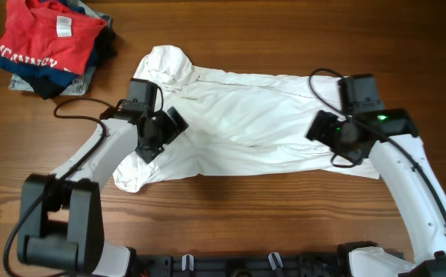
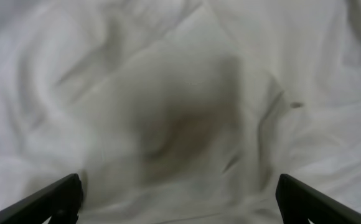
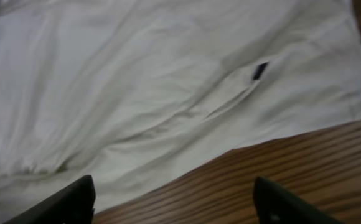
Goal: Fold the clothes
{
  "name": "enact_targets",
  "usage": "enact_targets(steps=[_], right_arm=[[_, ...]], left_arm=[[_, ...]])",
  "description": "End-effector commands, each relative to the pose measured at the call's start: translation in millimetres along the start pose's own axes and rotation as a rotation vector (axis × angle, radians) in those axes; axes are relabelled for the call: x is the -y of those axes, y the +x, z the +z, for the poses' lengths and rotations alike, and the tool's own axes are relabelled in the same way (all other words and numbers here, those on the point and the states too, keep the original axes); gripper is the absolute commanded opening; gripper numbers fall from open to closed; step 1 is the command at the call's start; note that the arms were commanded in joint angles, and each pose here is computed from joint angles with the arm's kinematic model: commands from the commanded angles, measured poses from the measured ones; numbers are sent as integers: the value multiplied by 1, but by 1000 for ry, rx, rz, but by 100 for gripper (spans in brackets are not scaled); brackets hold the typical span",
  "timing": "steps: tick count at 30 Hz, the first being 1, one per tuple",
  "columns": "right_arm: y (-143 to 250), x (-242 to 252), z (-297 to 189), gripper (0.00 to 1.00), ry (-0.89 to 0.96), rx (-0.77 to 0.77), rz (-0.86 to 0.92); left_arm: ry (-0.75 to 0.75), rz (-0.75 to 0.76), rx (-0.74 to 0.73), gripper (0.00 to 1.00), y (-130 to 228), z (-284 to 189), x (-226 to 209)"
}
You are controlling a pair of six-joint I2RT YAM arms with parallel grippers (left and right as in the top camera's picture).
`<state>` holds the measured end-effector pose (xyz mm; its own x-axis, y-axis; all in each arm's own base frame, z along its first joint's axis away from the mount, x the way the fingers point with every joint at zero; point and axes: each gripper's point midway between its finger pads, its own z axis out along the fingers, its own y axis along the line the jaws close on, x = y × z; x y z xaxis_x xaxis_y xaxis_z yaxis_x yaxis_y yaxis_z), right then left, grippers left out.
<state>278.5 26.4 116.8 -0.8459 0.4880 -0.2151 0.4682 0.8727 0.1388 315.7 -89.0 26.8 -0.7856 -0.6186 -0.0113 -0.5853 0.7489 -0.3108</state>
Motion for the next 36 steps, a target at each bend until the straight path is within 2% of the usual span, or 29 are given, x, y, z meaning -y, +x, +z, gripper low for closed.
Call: enact_targets(steps=[1, 4, 5, 7, 8, 10, 12, 15, 19, 26, 31, 36], right_arm=[[-4, 32, 12, 74, 42, -34, 45], [8, 46, 31, 65, 31, -111, 67], [12, 51, 40, 60, 34, -129, 85], [17, 53, 54, 48, 8, -159, 117], [21, 58, 62, 38, 16, -181, 170], [20, 68, 73, 24, 40, -202, 215], [17, 76, 82, 17, 51, -212, 247], [17, 88, 94, 14, 76, -242, 318], [18, 117, 97, 13, 208, -229, 427], [13, 145, 96, 14, 272, -203, 474], [7, 145, 98, 14, 262, -185, 463], [10, 148, 108, 6, 257, -156, 463]], left_arm=[[-57, 61, 3, 100, -1, -21, -22], [-120, 102, -66, 100, 12, -23, -39], [-134, 105, -81, 97, 16, -23, -43], [-140, 125, -91, 86, 18, -24, -45], [-145, 129, -87, 78, 17, -23, -46], [-169, 130, -71, 56, 14, -23, -50], [-177, 130, -65, 37, 13, -23, -52], [-175, 130, -62, 27, 13, -22, -51], [-189, 127, -67, 25, 13, -12, -57], [-244, 128, -33, 26, 0, 10, -66], [-244, 129, -26, 27, -3, 14, -66], [-262, 129, -15, 33, -5, 13, -69]])
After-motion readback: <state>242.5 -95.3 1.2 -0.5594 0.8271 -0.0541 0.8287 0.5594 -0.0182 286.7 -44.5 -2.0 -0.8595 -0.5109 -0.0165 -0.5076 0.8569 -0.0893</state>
